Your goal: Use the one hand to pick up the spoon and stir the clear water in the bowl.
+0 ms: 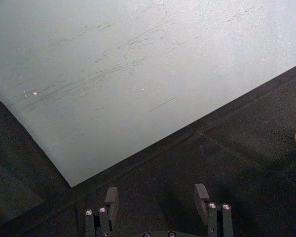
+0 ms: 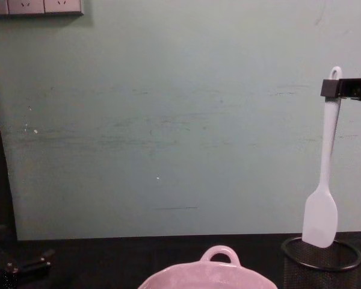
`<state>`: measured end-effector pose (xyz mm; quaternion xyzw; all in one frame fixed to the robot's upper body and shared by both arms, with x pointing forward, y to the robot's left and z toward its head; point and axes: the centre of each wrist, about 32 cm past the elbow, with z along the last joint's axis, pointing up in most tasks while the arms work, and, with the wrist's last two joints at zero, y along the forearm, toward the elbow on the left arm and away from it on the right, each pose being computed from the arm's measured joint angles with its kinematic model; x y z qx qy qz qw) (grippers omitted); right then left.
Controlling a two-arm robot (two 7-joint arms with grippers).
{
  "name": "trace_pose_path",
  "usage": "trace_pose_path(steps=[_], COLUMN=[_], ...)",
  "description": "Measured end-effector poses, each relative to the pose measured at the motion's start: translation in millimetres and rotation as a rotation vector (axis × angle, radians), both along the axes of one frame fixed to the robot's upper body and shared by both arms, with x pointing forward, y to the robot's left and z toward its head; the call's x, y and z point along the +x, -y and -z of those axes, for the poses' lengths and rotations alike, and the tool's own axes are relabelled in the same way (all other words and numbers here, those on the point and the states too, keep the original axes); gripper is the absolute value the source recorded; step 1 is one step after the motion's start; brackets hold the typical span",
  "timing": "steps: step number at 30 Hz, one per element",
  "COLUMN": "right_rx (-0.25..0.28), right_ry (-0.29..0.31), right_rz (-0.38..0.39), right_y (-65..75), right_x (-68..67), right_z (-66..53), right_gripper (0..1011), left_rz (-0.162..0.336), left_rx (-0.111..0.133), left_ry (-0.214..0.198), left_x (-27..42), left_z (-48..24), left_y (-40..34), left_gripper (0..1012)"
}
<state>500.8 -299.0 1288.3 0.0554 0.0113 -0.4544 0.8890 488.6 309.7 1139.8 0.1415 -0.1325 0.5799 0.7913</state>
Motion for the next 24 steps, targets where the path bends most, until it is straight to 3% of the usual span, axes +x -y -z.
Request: trace_pose_path(steps=[16,24], right_rx=[-0.018,-0.031], right_ry=[0.012,0.052], right_rz=[-0.030,-0.132], right_y=[-2.0,-27.4], right_x=[-2.6,0.0], right_z=[-2.2,-8.7], right_gripper=[110,110], left_rz=[0.000,0.000], left_rx=[0.000,0.000], left_ry=[0.000,0.000], left_x=[0.0,0.0], left_z=[0.0,0.0], left_y=[0.0,0.0], left_gripper=[1011,1011])
